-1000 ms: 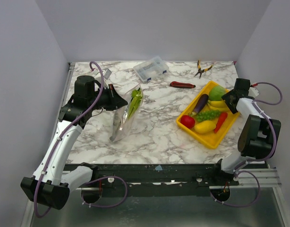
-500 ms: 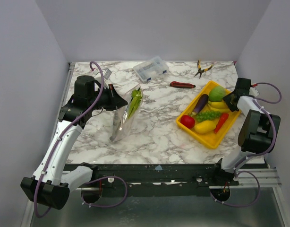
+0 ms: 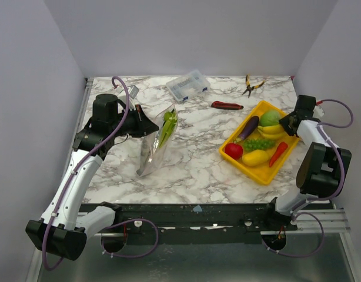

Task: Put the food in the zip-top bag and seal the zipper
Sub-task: Pick up the fake fruit from the bin, then place the fake fruit in the bin.

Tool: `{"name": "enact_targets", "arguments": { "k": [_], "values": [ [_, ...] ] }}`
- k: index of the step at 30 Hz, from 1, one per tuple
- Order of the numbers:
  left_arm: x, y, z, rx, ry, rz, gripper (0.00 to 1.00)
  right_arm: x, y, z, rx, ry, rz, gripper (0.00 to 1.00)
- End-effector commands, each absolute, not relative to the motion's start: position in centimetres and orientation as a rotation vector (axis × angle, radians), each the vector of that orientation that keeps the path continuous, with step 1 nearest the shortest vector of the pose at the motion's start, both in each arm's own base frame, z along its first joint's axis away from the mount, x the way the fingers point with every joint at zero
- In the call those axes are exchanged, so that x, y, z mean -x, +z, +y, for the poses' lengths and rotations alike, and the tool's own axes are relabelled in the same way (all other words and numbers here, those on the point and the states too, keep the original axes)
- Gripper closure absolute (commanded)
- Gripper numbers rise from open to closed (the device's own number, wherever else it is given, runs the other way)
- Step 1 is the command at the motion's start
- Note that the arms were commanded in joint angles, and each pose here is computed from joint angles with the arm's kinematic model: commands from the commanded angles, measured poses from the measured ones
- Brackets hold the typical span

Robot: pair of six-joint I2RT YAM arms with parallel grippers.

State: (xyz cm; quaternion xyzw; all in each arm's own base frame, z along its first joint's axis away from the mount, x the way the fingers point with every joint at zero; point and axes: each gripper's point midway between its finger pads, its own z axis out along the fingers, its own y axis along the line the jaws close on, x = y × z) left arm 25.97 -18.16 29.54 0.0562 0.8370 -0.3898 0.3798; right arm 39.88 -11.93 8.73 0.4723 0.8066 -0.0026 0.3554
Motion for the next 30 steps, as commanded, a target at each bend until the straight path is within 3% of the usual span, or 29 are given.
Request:
{"name": "enact_targets", "arguments": {
  "k": [1, 8, 10, 16, 19, 24, 28, 30],
  "values": [
    [-25.6, 29.8, -18.5, -0.185, -1.021, 2.113, 1.0, -39.7, 11.6, -11.4, -1.173, 0.053, 2.055, 0.75],
    [-25.5, 29.9, -18.4, -0.185, -1.022, 2.108, 1.0, -39.1, 12.1, -11.0, -1.131, 0.054, 2.08, 0.74],
    [-25.5, 29.9, -18.4, -0.186, -1.02, 2.107, 1.0, -39.0, 13.0, -10.6, -1.128, 0.085, 2.069, 0.83],
    [-25.5, 30.0, -18.4, -0.186, -1.023, 2.107, 1.0, -39.0, 18.0, -8.0, -1.004, 0.262, 2.018, 0.96],
    [-25.5, 29.9, -18.5, -0.186, -1.025, 2.108, 1.0, -39.1, 20.9, -4.9, -0.893, 0.471, 2.01, 1.0],
    [-25.5, 30.0, -18.5, -0.184, -1.026, 2.106, 1.0, -38.4, 24.2, 6.2, -0.647, 1.2, 2.075, 1.0],
    [-25.6, 30.1, -18.4, -0.182, -1.021, 2.101, 1.0, -37.0, 26.3, 13.6, -0.374, 1.292, 2.198, 1.0],
    [-25.5, 30.1, -18.3, -0.18, -1.014, 2.098, 1.0, -36.4, 26.9, 13.8, -0.366, 1.252, 2.195, 1.0]
  ]
}}
